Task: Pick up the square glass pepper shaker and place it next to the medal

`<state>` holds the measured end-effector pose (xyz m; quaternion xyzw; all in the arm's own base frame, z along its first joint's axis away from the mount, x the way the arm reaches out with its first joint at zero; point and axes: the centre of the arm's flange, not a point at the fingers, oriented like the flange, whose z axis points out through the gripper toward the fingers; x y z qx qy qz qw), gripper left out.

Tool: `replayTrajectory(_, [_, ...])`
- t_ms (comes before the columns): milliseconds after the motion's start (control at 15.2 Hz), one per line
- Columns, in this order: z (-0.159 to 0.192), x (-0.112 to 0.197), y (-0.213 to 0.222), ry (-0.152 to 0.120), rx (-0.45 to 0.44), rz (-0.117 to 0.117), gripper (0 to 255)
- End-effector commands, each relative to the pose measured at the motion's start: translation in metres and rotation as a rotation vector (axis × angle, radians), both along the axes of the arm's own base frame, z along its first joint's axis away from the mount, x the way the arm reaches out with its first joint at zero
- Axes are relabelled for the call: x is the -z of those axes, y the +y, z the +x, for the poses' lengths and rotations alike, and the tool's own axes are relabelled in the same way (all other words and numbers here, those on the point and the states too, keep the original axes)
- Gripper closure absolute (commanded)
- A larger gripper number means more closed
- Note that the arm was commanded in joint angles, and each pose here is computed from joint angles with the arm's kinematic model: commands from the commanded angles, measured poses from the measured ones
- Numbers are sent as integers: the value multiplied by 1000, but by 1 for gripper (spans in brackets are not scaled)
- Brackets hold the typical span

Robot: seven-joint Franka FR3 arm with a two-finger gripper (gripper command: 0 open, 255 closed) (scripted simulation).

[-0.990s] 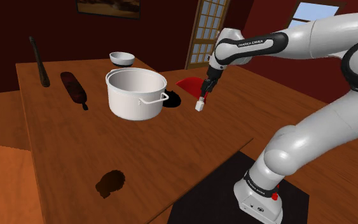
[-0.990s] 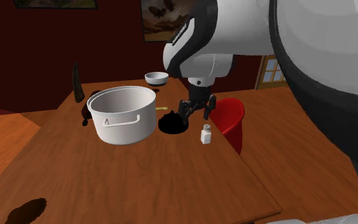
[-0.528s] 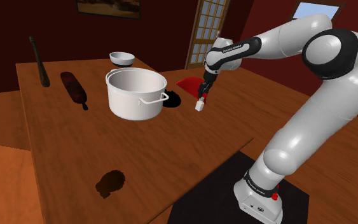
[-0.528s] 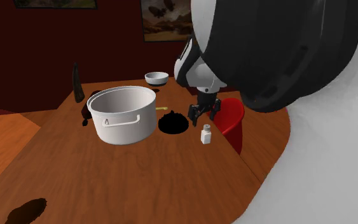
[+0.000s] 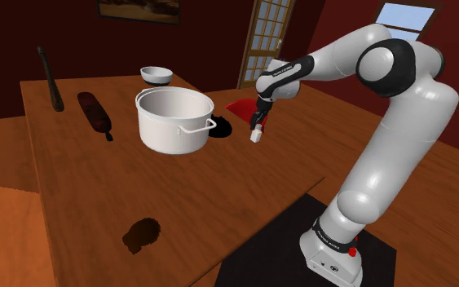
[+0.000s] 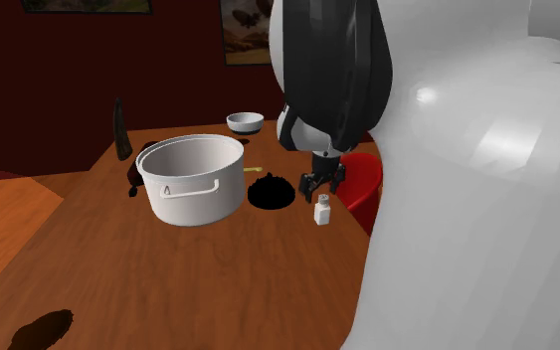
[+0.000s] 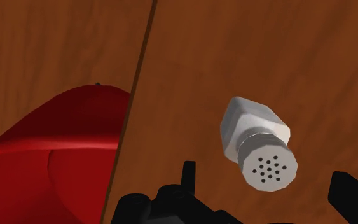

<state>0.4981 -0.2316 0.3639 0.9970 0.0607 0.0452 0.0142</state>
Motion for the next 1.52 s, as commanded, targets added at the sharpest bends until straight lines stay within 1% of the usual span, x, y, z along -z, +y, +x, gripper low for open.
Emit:
replayTrajectory(0, [1, 9, -1, -1, 0, 0, 0])
replayTrajectory(132, [3, 23, -1, -1, 0, 0, 0])
replayTrajectory(660, [3, 23, -1, -1, 0, 0, 0])
replayTrajectory(726, [3, 23, -1, -1, 0, 0, 255])
replayTrajectory(1320, [3, 23, -1, -1, 0, 0, 255])
replayTrajectory(1452, [3, 12, -1, -1, 0, 0, 255])
